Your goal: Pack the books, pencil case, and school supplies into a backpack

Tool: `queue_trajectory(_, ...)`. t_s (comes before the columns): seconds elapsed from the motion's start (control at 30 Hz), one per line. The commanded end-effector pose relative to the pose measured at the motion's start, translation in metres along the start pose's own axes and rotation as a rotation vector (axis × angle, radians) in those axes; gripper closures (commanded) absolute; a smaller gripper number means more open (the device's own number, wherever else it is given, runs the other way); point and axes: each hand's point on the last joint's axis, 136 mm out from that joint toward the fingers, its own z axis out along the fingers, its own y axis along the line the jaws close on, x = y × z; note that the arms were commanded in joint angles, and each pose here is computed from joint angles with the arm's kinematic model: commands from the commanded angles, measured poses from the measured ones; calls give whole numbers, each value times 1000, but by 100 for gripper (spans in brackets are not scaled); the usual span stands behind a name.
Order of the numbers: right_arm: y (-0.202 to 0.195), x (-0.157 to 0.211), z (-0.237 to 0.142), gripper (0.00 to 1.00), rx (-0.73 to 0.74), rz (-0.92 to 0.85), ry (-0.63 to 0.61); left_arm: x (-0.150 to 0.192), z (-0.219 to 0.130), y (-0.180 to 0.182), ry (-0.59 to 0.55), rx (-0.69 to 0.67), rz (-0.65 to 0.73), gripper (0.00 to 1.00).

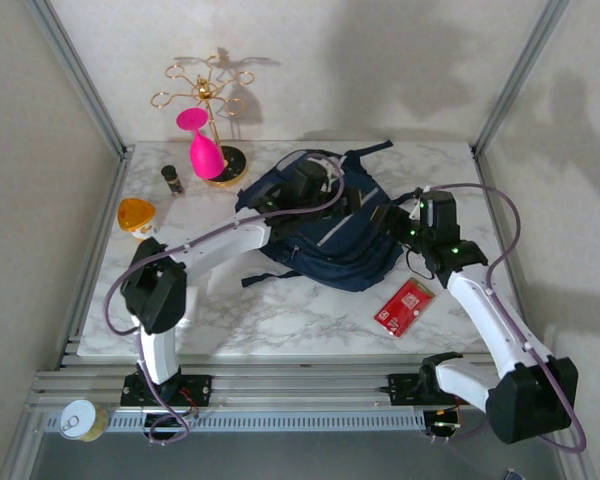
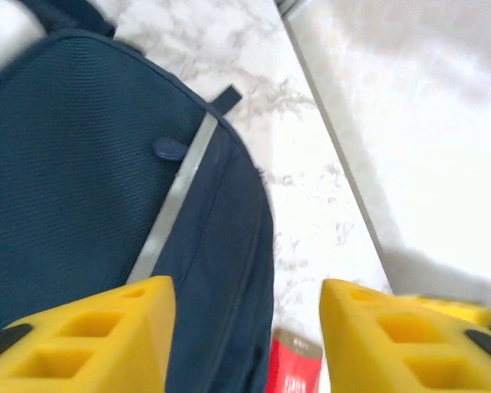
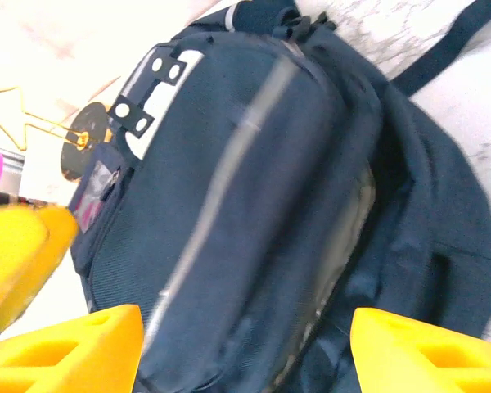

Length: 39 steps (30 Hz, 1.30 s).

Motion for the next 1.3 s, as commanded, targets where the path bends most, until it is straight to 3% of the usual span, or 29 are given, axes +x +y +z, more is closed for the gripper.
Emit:
queue_trajectory(0.0, -10, 25, -9, 30, 106, -46, 123, -28, -57, -12, -93, 133, -35, 43)
queue_trajectory(0.07, 1, 51, 0, 30, 101, -55, 213, -27, -70, 20, -124, 63, -53, 36)
queue_trajectory(0.2, 49, 108, 20, 30, 10, -85, 342, -12, -78, 102, -107, -96, -160, 34)
queue_trajectory(0.3, 71, 144, 41, 30, -36, -113, 434, -2, -76, 145, -114, -158, -214, 34)
queue_trajectory(0.4, 75, 155, 60, 30, -63, -139, 468, 10, -64, 171, -94, -182, -264, 35)
queue_trajectory(0.57, 41, 122, 87, 28, -10, -216, 430, 27, -48, 178, -75, -152, -316, 39)
queue_trajectory(0.73, 34, 72, 84, 29, 54, -305, 332, 40, -34, 162, -63, -74, -354, 41)
queue_trajectory(1.07, 91, 152, 73, 48, 58, -265, 407, 39, -39, 174, -94, -136, -365, 41)
queue_trajectory(1.27, 96, 159, 81, 49, 182, -287, 369, 44, -36, 175, -82, -127, -383, 41)
